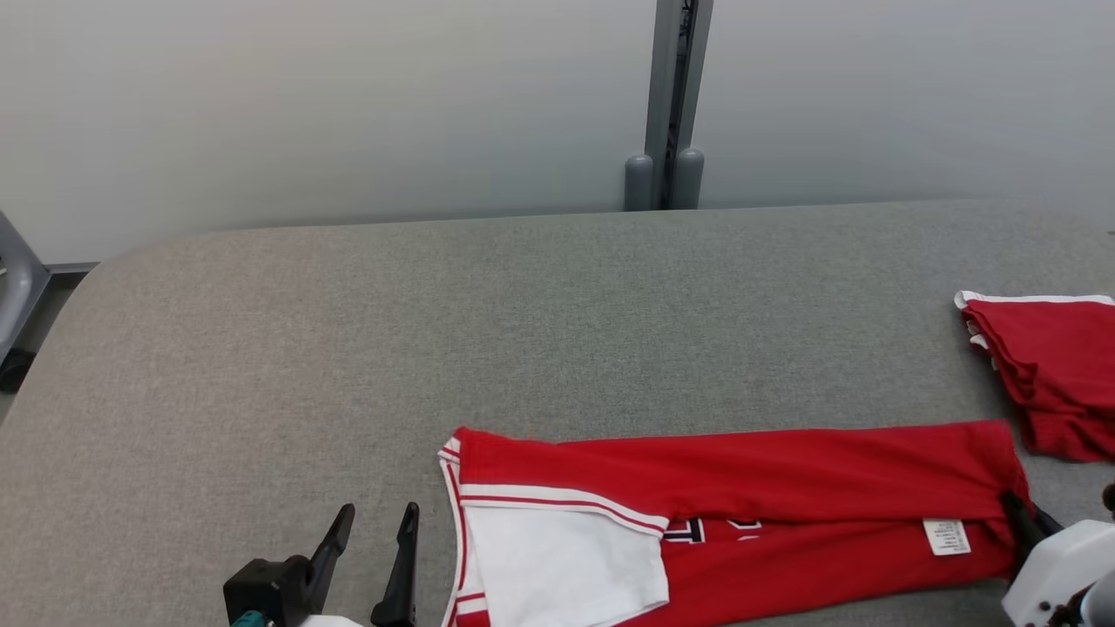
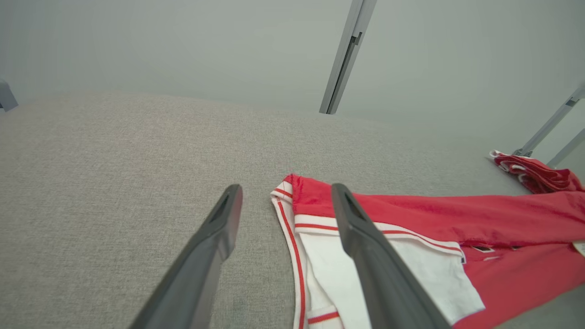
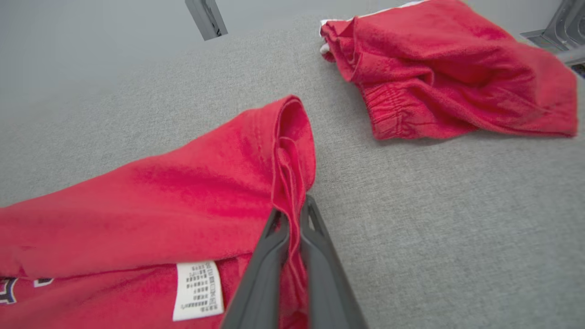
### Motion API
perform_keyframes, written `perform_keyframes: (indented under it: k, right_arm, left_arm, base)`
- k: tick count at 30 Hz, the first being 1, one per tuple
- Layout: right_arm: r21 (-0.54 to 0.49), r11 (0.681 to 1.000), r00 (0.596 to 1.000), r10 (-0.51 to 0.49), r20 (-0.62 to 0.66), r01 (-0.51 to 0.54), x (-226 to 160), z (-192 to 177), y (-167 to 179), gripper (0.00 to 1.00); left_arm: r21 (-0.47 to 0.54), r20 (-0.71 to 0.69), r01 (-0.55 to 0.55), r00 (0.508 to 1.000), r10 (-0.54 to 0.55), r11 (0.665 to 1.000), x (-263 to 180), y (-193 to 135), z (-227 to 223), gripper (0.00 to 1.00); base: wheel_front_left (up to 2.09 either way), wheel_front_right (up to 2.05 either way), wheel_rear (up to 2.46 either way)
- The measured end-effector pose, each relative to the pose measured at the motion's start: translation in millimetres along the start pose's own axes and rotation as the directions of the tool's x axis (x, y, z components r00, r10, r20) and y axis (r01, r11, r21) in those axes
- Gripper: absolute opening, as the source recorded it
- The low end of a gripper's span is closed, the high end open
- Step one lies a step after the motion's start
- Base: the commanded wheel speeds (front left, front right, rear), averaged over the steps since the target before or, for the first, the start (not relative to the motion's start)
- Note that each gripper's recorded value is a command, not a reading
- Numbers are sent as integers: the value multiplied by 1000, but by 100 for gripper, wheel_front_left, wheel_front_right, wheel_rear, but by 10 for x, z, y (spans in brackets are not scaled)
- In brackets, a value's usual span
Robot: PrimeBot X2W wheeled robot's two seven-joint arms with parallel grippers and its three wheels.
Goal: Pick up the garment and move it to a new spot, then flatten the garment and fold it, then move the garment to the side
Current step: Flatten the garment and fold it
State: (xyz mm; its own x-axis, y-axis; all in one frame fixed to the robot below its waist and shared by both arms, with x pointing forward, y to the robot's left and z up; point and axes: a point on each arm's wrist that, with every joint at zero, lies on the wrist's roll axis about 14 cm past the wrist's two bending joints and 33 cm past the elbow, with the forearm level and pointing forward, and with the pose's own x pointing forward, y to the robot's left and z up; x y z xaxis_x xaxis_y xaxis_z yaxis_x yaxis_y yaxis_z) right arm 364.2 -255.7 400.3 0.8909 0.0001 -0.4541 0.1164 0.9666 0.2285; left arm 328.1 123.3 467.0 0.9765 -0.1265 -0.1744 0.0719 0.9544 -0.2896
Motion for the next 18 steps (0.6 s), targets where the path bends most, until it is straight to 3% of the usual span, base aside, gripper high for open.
perform_keyframes:
  k: [4, 9, 18]
  right_arm:
    - [-6, 999, 999, -32, 26, 32, -136, 130, -236, 0]
    - [20, 999, 999, -28, 40, 27, -220, 186, -267, 0]
    - [133, 975, 983, 171, 63, -178, -325, 276, 427, 0]
  left_arm:
    - [4, 3, 19, 1000, -19, 1000, 5, -57, 6, 100]
    - [8, 1, 31, 1000, -31, 1000, 7, -90, 0, 100]
    - [14, -6, 40, 999, -40, 999, -25, -118, -17, 100]
  base:
    - [0, 0, 0]
    - [0, 0, 0]
    - [0, 0, 0]
